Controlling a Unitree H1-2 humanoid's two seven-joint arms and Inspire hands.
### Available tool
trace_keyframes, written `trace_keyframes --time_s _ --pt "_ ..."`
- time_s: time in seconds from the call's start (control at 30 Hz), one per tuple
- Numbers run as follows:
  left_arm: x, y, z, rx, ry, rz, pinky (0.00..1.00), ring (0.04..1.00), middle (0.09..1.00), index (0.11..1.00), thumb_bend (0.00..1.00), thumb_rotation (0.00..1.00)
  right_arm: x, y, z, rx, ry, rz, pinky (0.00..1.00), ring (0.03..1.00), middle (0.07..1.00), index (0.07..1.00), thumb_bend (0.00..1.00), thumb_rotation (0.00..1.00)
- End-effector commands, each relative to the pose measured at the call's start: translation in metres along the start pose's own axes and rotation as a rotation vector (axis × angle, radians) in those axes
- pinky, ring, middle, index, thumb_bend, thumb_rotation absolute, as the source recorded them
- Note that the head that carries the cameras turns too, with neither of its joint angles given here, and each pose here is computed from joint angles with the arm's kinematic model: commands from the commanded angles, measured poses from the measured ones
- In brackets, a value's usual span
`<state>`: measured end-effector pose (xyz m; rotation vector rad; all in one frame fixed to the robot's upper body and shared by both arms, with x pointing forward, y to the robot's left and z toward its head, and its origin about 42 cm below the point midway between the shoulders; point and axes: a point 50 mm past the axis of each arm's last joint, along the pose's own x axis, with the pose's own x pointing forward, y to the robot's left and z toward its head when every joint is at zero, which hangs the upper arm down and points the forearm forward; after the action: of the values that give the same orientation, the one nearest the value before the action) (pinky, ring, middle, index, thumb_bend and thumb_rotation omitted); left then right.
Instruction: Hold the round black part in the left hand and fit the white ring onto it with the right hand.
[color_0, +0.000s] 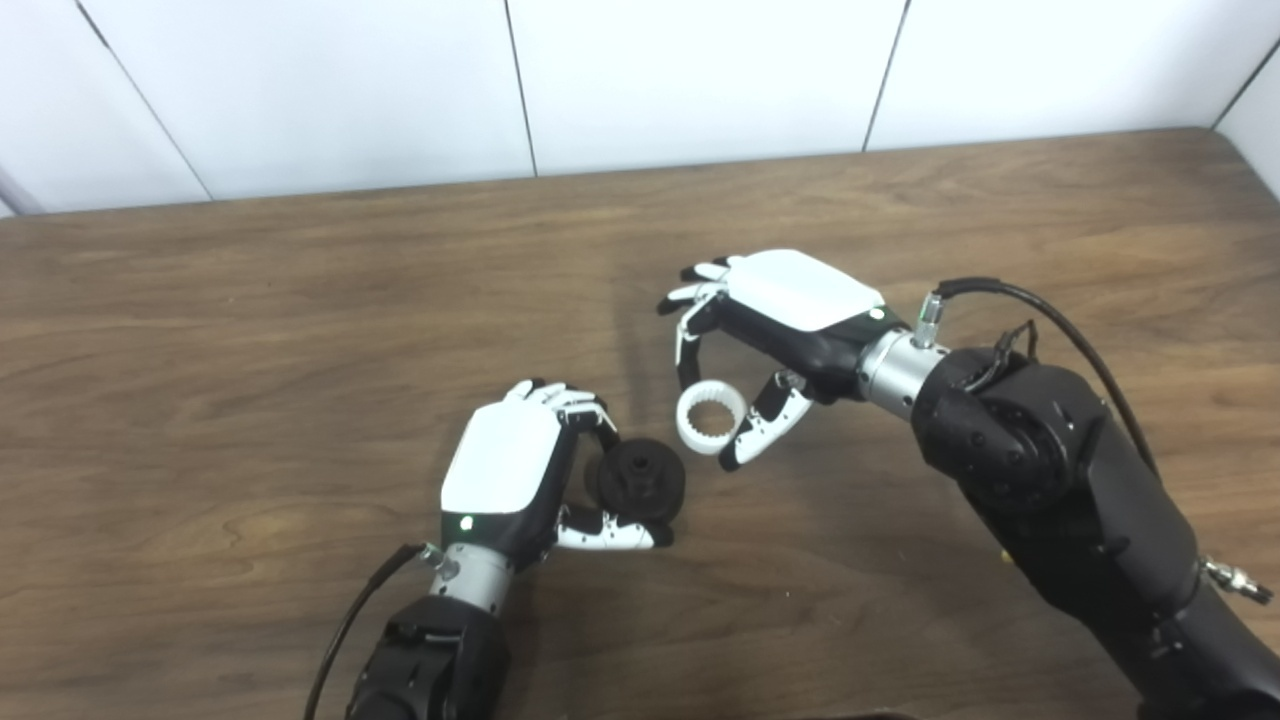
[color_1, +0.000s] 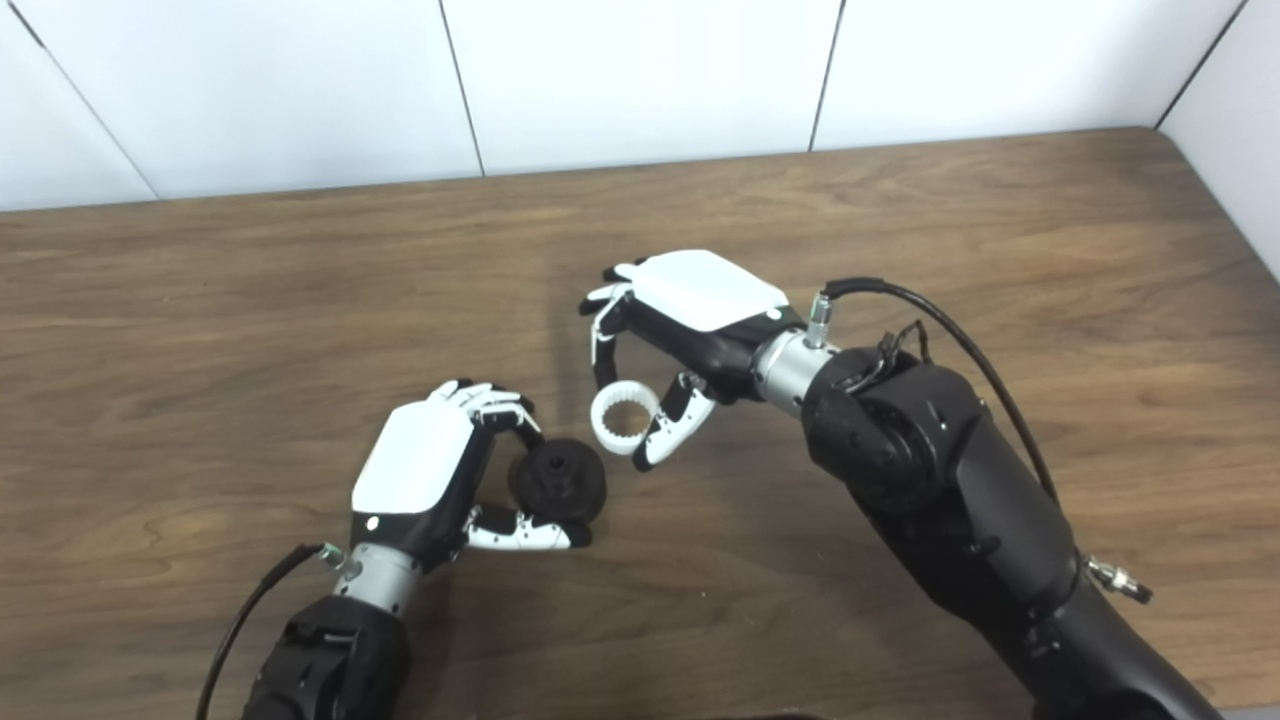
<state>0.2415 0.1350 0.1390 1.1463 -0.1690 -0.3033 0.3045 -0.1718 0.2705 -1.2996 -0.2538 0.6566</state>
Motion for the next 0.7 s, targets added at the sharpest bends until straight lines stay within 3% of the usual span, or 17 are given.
trace_keyframes --time_s 0.0,0.67 --pt "0.001 -0.011 0.002 0.003 0.006 -0.067 0.92 0.846 0.761 0.485 0.52 0.05 -0.004 -0.015 0.009 -0.030 -0.044 -0.060 0.99 0.959 0.875 0.484 0.53 0.14" --pt "0.005 -0.011 0.009 0.006 0.009 -0.065 0.92 0.849 0.766 0.484 0.52 0.05 0.010 -0.018 0.032 0.000 -0.089 -0.068 1.00 0.963 0.870 0.485 0.52 0.14"
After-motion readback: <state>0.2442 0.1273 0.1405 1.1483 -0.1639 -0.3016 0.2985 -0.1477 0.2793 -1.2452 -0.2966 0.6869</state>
